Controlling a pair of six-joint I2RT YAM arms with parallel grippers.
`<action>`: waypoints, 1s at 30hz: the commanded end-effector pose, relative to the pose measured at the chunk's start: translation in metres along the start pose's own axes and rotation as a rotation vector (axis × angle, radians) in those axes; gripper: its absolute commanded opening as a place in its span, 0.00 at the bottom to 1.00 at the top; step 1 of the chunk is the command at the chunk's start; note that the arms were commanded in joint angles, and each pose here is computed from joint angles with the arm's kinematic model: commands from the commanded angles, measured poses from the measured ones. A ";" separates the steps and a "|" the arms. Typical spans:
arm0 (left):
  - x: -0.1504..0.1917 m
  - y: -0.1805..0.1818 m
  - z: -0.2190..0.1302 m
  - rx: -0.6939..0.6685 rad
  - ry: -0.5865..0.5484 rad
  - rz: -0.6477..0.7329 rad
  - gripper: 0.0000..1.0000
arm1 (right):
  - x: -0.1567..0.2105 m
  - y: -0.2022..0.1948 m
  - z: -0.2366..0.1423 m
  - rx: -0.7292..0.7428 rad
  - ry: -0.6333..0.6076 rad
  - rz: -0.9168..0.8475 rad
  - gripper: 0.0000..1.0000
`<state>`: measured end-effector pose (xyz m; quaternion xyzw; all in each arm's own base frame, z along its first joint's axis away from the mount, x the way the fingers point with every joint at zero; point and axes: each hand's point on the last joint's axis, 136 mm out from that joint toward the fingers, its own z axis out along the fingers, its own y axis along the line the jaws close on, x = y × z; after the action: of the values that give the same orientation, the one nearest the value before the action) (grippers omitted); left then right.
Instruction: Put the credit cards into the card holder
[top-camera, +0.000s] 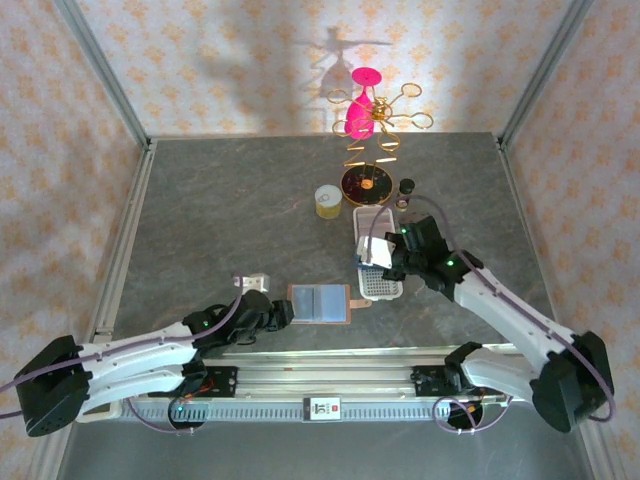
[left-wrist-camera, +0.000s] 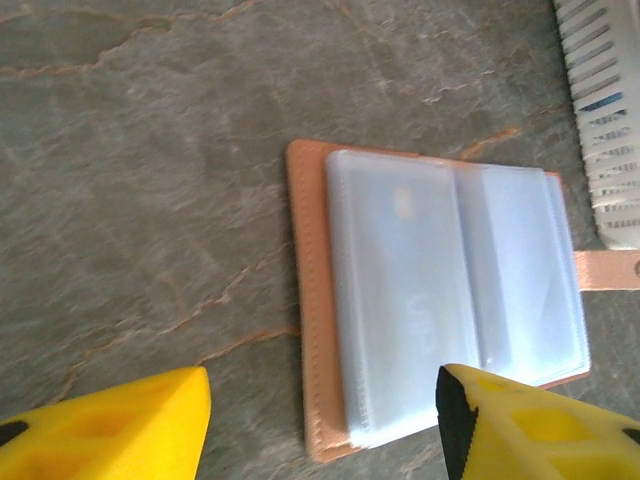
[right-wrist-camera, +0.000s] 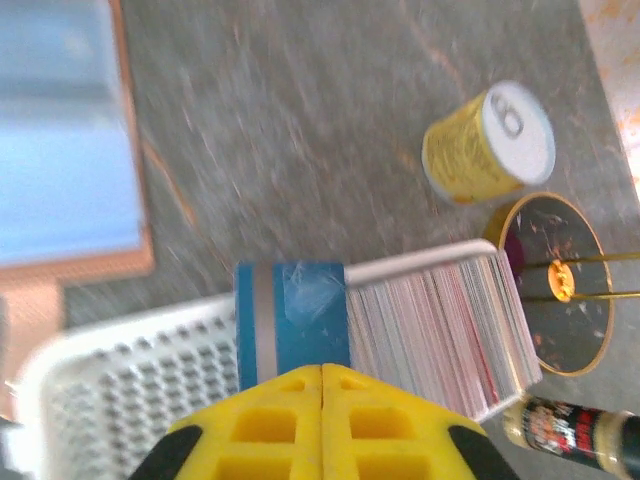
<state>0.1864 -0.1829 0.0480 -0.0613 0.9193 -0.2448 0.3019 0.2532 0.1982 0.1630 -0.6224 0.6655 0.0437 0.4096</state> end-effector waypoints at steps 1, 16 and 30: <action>-0.011 -0.005 0.001 -0.052 -0.009 0.063 0.65 | -0.034 0.013 -0.023 -0.073 -0.142 0.233 0.00; -0.008 -0.002 0.012 -0.145 0.048 0.115 0.65 | 0.028 0.003 -0.013 0.077 0.157 0.140 0.51; -0.011 -0.003 0.005 -0.105 0.022 0.116 0.65 | 0.065 -0.010 0.034 0.106 0.350 -0.136 0.69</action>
<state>0.1999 -0.1928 0.0571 -0.0301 0.9321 -0.1989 0.3012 0.2642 0.1692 0.1081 -0.6204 0.7166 -0.0643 0.3121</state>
